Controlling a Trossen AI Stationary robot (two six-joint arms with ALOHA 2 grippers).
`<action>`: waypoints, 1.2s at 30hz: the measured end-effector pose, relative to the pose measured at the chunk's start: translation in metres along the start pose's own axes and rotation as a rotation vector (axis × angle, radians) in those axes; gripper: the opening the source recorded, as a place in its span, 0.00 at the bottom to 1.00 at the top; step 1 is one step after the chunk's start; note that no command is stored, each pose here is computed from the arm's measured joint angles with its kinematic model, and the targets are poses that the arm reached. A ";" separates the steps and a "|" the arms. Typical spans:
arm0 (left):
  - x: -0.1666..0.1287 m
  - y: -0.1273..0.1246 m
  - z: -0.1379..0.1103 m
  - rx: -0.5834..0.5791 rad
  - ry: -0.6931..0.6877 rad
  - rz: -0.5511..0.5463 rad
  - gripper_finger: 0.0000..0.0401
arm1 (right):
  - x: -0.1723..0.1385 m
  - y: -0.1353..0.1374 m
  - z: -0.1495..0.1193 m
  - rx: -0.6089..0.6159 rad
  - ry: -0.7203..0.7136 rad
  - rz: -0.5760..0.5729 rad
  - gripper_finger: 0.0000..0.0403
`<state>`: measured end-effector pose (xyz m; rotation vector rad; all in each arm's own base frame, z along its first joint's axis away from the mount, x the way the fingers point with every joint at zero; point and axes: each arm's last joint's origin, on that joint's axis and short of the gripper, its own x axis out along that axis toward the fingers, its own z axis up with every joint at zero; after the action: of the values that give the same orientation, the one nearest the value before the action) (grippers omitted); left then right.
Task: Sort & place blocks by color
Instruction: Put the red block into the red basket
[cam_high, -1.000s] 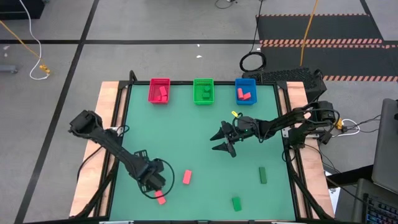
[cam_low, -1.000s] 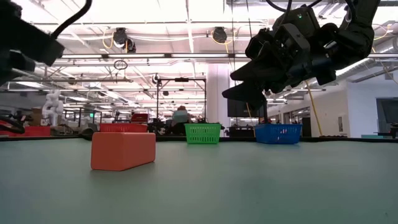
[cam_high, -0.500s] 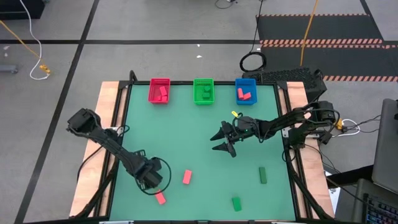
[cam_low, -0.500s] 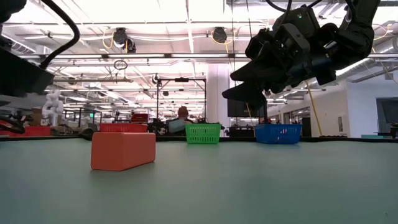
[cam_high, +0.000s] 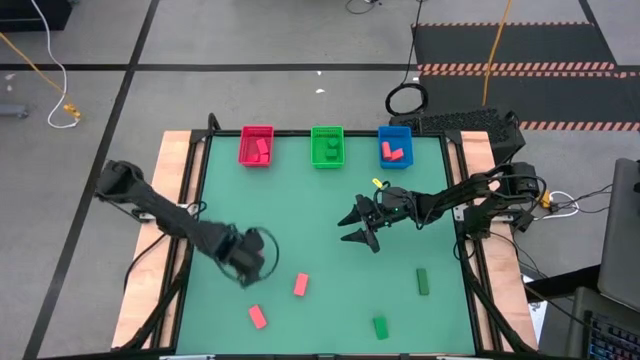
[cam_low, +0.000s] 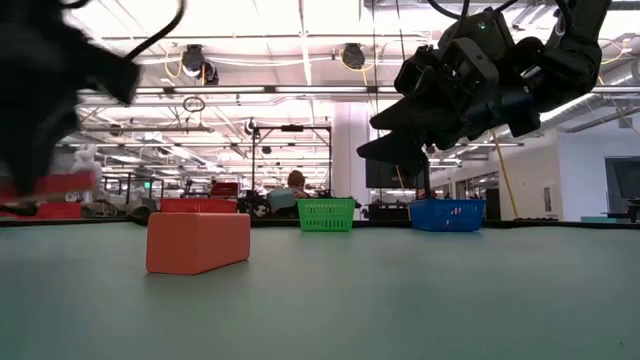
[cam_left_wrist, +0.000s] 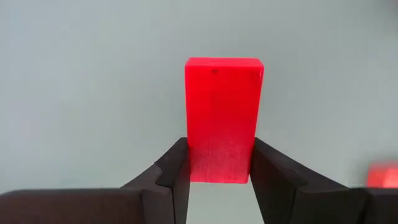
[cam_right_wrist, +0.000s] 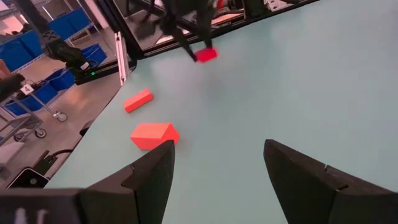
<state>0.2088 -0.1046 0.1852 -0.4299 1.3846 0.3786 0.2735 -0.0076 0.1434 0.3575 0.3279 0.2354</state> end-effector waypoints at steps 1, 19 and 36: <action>-0.006 0.006 0.006 -0.019 -0.048 -0.001 0.33 | 0.000 0.000 0.000 0.000 0.000 0.000 0.60; -0.059 0.183 0.109 -0.470 -0.558 0.229 0.33 | 0.000 0.000 0.000 -0.042 -0.003 -0.004 0.60; -0.018 0.260 0.135 -0.588 -0.460 0.269 0.49 | 0.000 0.000 0.000 -0.053 -0.002 -0.004 0.60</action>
<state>0.1923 0.1878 0.2025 -0.5897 0.8621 1.0507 0.2736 -0.0078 0.1434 0.3046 0.3198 0.2397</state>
